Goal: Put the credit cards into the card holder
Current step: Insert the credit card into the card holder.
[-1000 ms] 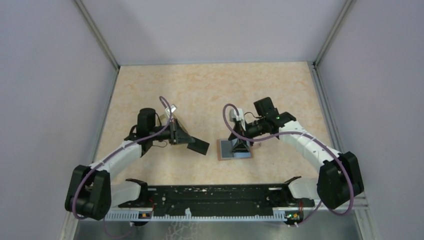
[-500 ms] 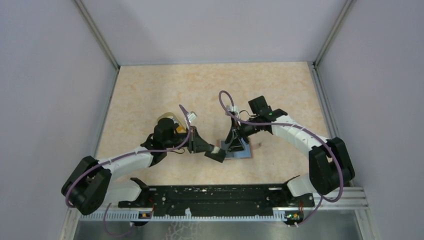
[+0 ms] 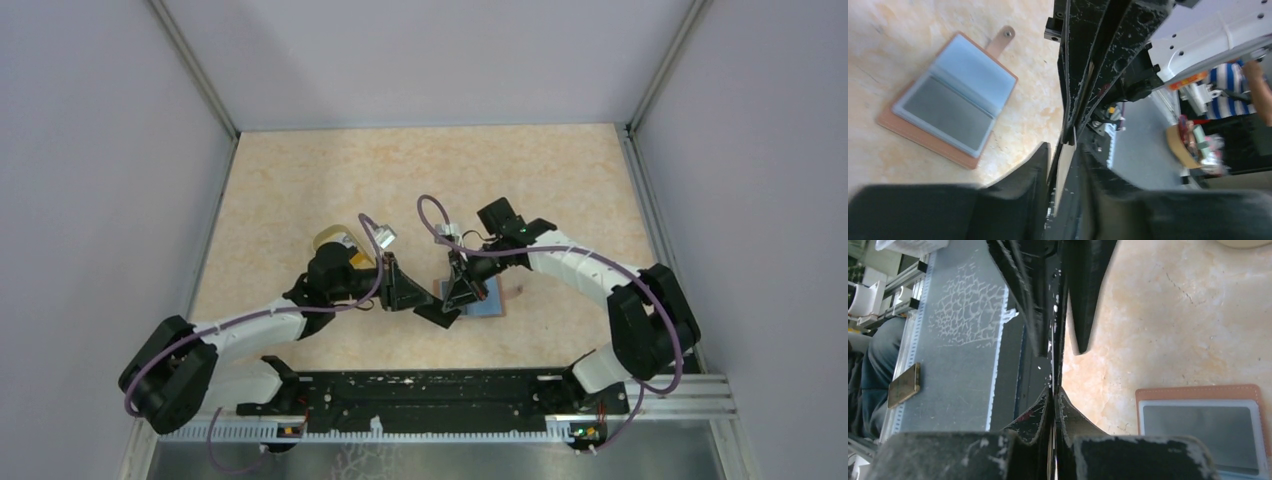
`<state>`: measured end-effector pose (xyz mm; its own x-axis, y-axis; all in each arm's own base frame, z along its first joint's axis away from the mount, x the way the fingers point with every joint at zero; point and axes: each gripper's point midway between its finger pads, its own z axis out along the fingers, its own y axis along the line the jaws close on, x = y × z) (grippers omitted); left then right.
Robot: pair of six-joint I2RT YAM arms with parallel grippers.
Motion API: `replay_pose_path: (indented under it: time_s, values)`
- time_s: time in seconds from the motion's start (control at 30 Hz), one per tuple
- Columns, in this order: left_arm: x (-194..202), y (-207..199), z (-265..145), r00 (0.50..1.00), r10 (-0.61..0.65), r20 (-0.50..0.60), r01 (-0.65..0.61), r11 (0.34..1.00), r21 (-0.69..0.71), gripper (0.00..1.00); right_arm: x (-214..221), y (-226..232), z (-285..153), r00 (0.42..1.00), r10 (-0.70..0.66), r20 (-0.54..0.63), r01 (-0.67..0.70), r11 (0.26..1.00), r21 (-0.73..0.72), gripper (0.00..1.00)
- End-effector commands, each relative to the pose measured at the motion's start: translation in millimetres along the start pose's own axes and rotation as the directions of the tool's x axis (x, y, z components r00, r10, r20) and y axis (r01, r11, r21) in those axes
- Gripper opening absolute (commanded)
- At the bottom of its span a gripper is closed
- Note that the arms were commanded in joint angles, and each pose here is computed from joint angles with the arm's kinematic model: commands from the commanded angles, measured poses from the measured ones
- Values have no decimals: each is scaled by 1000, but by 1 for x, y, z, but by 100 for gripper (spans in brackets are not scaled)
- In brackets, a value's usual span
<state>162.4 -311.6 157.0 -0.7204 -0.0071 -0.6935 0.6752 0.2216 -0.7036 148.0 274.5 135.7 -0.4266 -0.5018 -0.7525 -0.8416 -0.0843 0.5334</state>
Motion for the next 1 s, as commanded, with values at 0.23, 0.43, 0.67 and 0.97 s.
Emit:
replay_pose_path:
  time_s: [0.23,0.43,0.67,0.97]
  values:
    - [-38,-41,-67,837,222,501,-258,966,3,98,-59,38,-46,963,-125,237,143,988,-59,0]
    - [-40,-55,-76,814,192,548,-269,961,63,98,-81,43,-72,914,-91,396,105,994,-14,0]
    - [-41,-64,-80,756,156,635,-278,956,96,86,-89,37,-74,892,1,452,8,1000,-18,0]
    - [-51,-83,-50,741,145,656,-308,941,140,72,-88,34,-72,879,55,474,-39,998,-44,0]
